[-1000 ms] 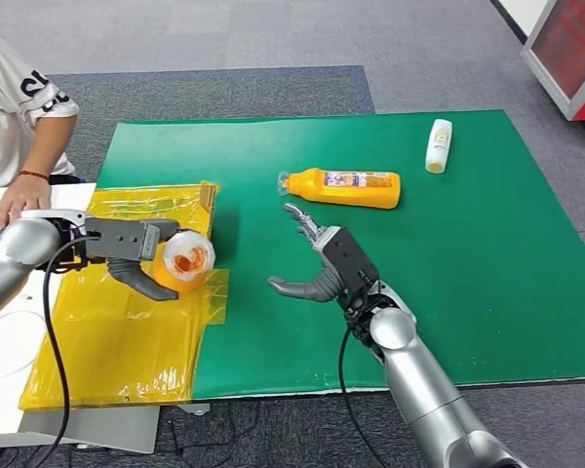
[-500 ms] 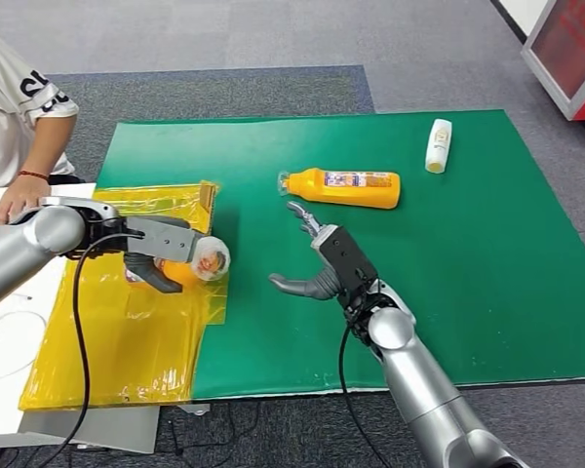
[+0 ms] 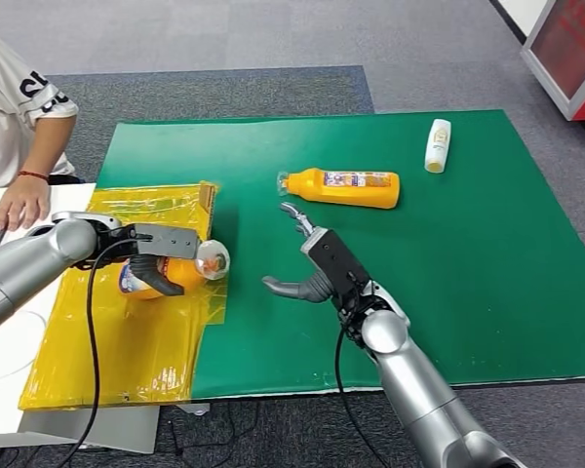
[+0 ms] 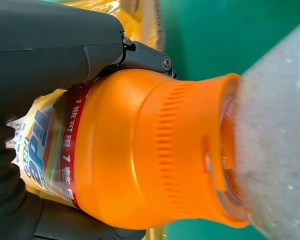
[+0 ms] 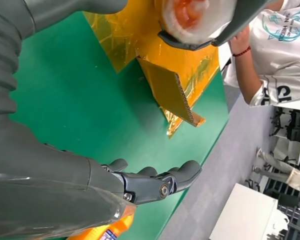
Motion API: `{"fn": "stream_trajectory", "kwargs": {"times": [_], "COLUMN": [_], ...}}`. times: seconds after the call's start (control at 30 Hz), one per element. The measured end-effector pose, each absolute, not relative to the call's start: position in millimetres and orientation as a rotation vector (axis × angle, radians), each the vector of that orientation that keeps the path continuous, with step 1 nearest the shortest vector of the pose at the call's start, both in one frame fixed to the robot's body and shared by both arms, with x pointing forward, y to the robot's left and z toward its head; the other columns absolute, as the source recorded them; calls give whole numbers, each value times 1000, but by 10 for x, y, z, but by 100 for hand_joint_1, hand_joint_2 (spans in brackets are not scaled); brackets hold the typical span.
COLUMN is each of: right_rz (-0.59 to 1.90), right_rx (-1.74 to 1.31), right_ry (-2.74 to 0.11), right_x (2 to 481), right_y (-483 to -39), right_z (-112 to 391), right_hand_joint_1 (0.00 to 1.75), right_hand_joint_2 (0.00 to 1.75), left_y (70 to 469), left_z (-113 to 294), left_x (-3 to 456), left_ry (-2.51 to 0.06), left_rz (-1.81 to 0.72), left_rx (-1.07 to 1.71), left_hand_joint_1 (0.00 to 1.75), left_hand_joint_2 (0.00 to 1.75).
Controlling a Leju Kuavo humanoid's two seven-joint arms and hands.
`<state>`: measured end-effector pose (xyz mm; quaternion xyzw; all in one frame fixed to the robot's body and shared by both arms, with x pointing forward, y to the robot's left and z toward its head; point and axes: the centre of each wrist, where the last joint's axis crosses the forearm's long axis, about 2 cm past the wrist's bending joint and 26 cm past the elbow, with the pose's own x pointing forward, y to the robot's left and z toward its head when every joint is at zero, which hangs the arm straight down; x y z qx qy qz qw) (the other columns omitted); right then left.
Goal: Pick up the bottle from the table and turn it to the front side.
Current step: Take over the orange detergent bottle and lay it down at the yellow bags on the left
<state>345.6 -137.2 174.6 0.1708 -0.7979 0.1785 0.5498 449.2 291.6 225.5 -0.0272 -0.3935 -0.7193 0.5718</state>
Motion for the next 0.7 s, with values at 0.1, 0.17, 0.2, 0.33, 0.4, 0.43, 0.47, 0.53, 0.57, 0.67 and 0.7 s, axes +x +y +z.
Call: {"fn": "stream_trajectory", "kwargs": {"times": [0.1, 0.17, 0.2, 0.33, 0.4, 0.43, 0.47, 0.53, 0.57, 0.67, 0.7], "right_rz": [427, 429, 428, 422, 422, 422, 421, 421, 422, 423, 423], "right_rx": [405, 405, 403, 397, 395, 395, 394, 392, 391, 388, 387], "right_ry": [-1894, -1892, -1890, -1883, -1881, -1880, -1879, -1878, -1876, -1872, -1870], "right_x": [3442, 3430, 3424, 3403, 3400, 3398, 3397, 3394, 3392, 3384, 3381], "right_y": [-1355, -1350, -1349, -1359, -1363, -1364, -1366, -1371, -1373, -1376, -1378], "right_z": [1756, 1751, 1745, 1718, 1711, 1708, 1705, 1698, 1694, 1682, 1676], "right_hand_joint_1": [0, 0, 0, 0, 0, 0, 0, 0, 0, 0, 0], "right_hand_joint_2": [175, 175, 175, 175, 175, 175, 175, 175, 175, 175, 175], "left_y": [2984, 3018, 3031, 3068, 3078, 3080, 3081, 3084, 3087, 3105, 3116], "left_z": [2163, 2088, 2043, 1861, 1801, 1778, 1760, 1736, 1728, 1692, 1673], "left_x": [4497, 4487, 4476, 4414, 4388, 4377, 4368, 4356, 4351, 4330, 4316], "left_ry": [-916, -918, -919, -908, -910, -913, -918, -927, -932, -957, -973], "left_rz": [-1653, -1629, -1620, -1605, -1598, -1595, -1590, -1582, -1577, -1561, -1553], "left_rx": [-50, -35, -25, -11, -18, -23, -28, -36, -40, -56, -69], "left_hand_joint_1": [4, 0, 0, 0, 0, 0, 0, 0, 0, 0, 0], "left_hand_joint_2": [175, 175, 175, 175, 175, 175, 175, 175, 175, 175, 175]}}
